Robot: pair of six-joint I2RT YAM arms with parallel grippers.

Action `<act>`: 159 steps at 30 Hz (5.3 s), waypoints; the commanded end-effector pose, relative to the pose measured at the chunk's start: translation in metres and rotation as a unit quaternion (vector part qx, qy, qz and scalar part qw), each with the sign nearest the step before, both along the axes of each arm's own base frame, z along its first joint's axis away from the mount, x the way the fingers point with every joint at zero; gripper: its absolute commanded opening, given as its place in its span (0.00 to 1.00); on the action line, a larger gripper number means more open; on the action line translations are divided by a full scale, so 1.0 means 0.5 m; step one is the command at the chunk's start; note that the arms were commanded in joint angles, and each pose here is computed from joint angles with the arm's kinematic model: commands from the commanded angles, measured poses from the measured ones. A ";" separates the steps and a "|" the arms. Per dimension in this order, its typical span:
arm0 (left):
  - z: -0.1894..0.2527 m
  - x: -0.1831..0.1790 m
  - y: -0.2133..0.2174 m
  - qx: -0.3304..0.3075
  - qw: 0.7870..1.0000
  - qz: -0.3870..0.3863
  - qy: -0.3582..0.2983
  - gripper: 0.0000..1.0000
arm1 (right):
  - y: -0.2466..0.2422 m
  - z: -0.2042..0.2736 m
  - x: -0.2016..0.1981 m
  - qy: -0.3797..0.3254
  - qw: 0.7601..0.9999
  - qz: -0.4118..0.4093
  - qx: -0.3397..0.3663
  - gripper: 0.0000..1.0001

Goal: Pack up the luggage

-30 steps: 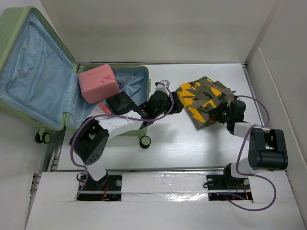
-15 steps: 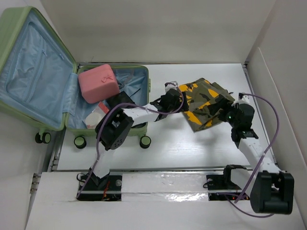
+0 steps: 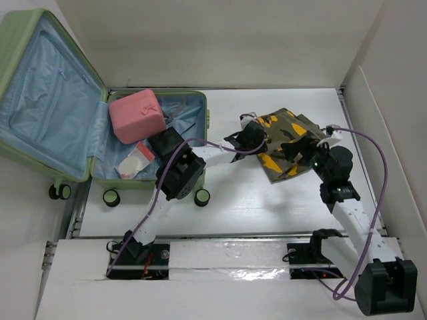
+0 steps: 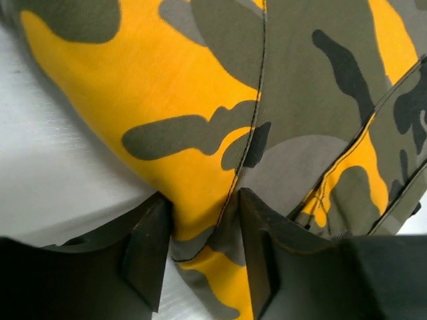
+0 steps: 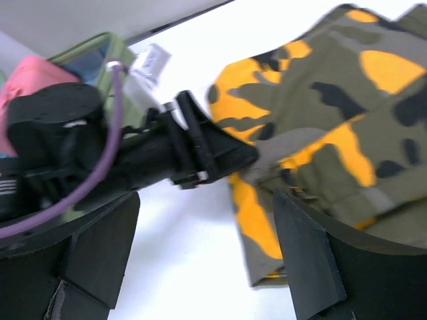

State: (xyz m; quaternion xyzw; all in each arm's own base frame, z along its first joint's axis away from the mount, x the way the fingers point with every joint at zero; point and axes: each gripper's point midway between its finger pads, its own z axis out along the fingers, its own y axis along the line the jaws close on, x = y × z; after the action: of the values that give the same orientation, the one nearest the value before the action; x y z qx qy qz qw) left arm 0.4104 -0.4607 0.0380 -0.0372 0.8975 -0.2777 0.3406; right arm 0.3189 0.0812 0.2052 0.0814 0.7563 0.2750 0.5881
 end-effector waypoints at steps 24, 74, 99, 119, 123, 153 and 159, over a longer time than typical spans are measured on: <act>0.614 0.010 0.507 -0.036 0.971 0.069 -0.227 0.00 | 0.000 0.142 -0.010 -0.131 0.990 -0.041 -0.011 0.87; 0.621 -0.496 1.308 0.405 0.536 0.731 -0.118 0.67 | 0.169 0.130 -0.040 -0.129 0.971 0.193 -0.057 0.54; 0.560 -0.355 1.381 0.356 0.609 0.706 -0.063 0.00 | 0.207 0.121 -0.048 -0.124 0.967 0.209 -0.076 0.51; 0.515 -0.285 0.875 0.204 0.919 0.167 -0.294 0.00 | 0.232 0.035 0.002 -0.060 0.972 0.210 -0.086 0.51; 0.490 -0.261 0.814 0.178 0.940 0.089 -0.278 0.00 | 0.234 0.042 -0.002 -0.066 0.972 0.207 -0.085 0.52; 0.710 -0.271 0.789 0.006 0.903 0.165 -0.397 0.35 | 0.232 0.034 0.141 -0.019 0.994 0.097 -0.046 0.31; 0.653 -0.088 0.887 0.051 0.908 0.317 -0.269 0.33 | 0.192 0.048 0.149 -0.027 0.996 0.053 -0.068 0.03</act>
State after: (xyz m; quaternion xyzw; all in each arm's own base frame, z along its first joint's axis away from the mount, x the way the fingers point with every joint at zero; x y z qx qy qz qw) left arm 0.3223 -0.0584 0.4017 -0.1082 0.7068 -0.1733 0.6773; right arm 0.3779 0.1870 0.2168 -0.0163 0.7704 0.2833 0.5709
